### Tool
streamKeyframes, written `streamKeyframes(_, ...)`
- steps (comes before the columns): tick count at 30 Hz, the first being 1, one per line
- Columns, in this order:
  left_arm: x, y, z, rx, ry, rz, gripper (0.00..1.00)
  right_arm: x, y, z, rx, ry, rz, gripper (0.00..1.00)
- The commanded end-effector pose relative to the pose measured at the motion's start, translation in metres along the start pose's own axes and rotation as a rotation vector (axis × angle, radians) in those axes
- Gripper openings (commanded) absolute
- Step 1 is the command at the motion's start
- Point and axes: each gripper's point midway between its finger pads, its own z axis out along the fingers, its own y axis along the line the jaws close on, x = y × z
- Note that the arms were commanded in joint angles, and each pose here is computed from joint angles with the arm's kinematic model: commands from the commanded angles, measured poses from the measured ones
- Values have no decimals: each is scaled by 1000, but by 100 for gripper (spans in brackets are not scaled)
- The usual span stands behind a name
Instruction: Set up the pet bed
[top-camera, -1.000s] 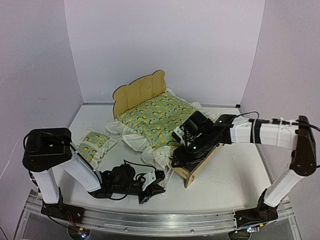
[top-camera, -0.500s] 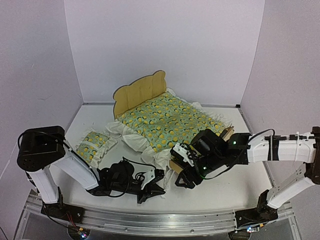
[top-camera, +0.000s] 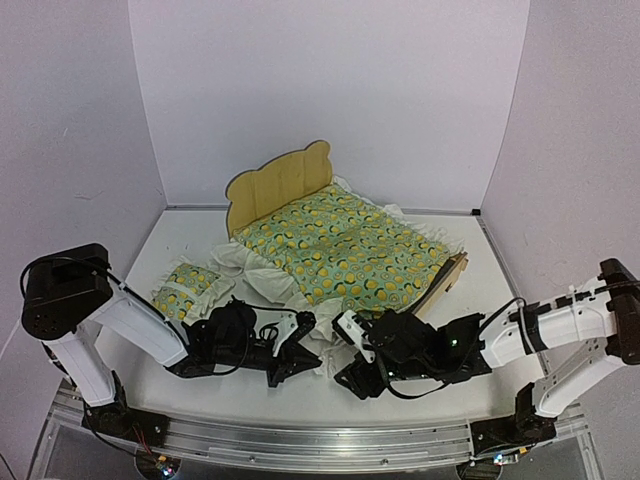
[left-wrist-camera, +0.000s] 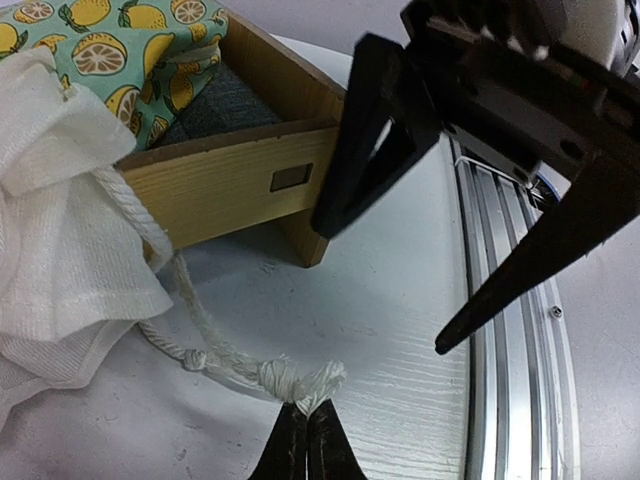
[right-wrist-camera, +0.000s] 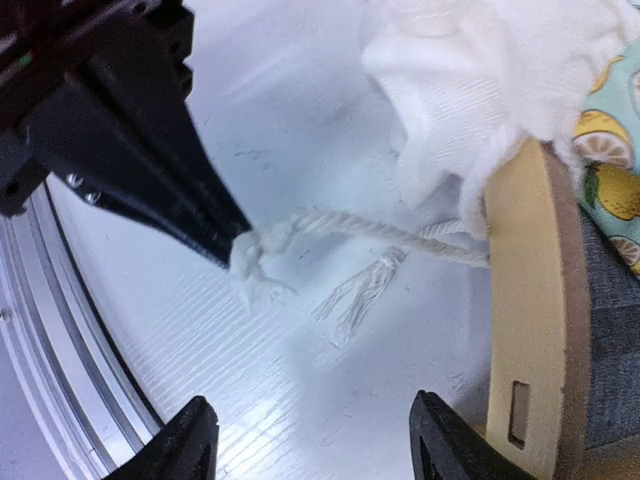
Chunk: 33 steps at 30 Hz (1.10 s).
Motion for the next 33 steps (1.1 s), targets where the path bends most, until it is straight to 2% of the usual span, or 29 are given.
streamKeyframes(1, -13, -12, 3, 71, -6, -20, 0, -59, -7, -34, 61, -188, 68, 71)
streamKeyframes(3, -10, -16, 7, 98, 7, -42, 0, -73, -18, -48, 122, -186, 91, 75)
streamKeyframes(8, -11, -24, 14, 131, 12, -52, 0, -83, -48, -42, 176, -75, 259, 71)
streamKeyframes(14, -16, -32, 12, 136, -2, -38, 0, -101, -65, -26, 215, -51, 330, 56)
streamKeyframes(18, -17, -33, 10, 128, -5, -37, 0, -101, -65, -22, 227, -20, 378, 42)
streamKeyframes(19, -17, -33, 10, 125, -5, -36, 0, -98, -65, -21, 228, -12, 386, 43)
streamKeyframes(22, -19, -33, 11, 121, -7, -32, 0, -89, -69, -17, 253, 24, 354, 58)
streamKeyframes(29, -15, -37, 17, 138, 10, -32, 0, -94, -90, -5, 388, 45, 270, 62)
streamKeyframes(31, -14, -36, 17, 129, 14, -31, 0, -93, -95, -2, 425, 54, 232, 54)
streamKeyframes(33, -12, -34, 16, 115, 20, -32, 0, -94, -98, -1, 442, 61, 188, 35)
